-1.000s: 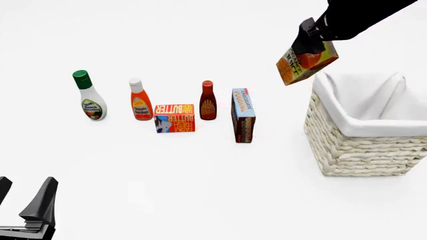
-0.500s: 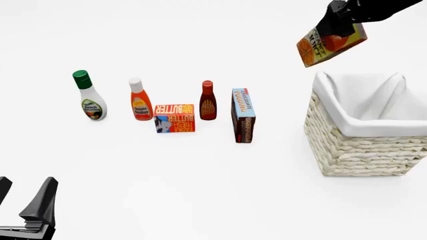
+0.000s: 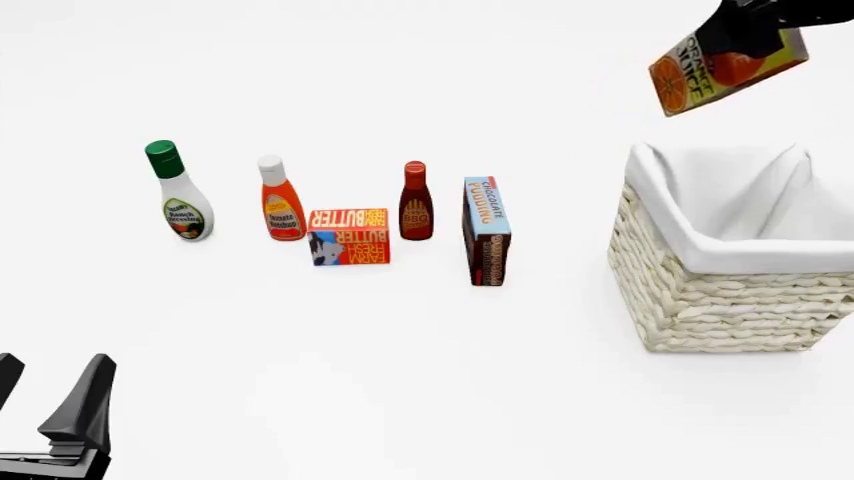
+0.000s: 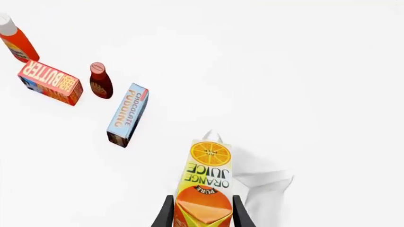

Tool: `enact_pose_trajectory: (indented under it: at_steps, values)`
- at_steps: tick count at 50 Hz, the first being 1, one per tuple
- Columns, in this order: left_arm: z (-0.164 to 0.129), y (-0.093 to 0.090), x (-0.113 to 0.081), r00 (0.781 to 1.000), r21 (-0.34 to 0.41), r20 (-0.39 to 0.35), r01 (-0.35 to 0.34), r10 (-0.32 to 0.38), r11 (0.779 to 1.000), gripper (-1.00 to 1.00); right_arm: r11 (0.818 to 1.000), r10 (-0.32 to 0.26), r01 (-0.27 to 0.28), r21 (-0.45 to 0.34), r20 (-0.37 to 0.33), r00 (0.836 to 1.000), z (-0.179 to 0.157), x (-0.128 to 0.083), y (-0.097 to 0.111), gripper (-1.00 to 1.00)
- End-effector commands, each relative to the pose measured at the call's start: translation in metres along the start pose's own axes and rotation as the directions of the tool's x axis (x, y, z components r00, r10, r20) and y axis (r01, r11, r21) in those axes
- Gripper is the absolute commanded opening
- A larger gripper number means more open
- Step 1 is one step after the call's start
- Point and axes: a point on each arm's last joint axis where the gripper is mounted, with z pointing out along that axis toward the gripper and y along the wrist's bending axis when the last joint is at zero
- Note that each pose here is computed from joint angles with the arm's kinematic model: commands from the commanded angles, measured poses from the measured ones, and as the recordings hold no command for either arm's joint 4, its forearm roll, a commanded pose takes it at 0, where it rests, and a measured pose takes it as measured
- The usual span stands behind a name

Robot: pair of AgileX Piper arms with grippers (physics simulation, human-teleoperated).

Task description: Pick the orange juice and place it in the basket.

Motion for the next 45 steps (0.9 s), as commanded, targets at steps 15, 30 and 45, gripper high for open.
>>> enact_pose_trajectory:
  at_steps: [15,30,45]
  values:
    - [0.000,0.000,0.000,1.000,0.000,0.000,0.000,0.000,1.000,1.00,0.994,0.069,-0.067,0.081,-0.016,0.998,-0.017,0.017,-0.020,-1.00]
    - [0.000,0.000,0.000,1.000,0.000,0.000,0.000,0.000,1.000,1.00,0.988,0.102,-0.097,0.119,-0.038,0.994,-0.022,0.029,-0.030,-1.00]
    - [0.000,0.000,0.000,1.000,0.000,0.000,0.000,0.000,1.000,1.00,0.983,0.134,-0.125,0.136,-0.065,0.989,-0.018,0.037,-0.035,-1.00]
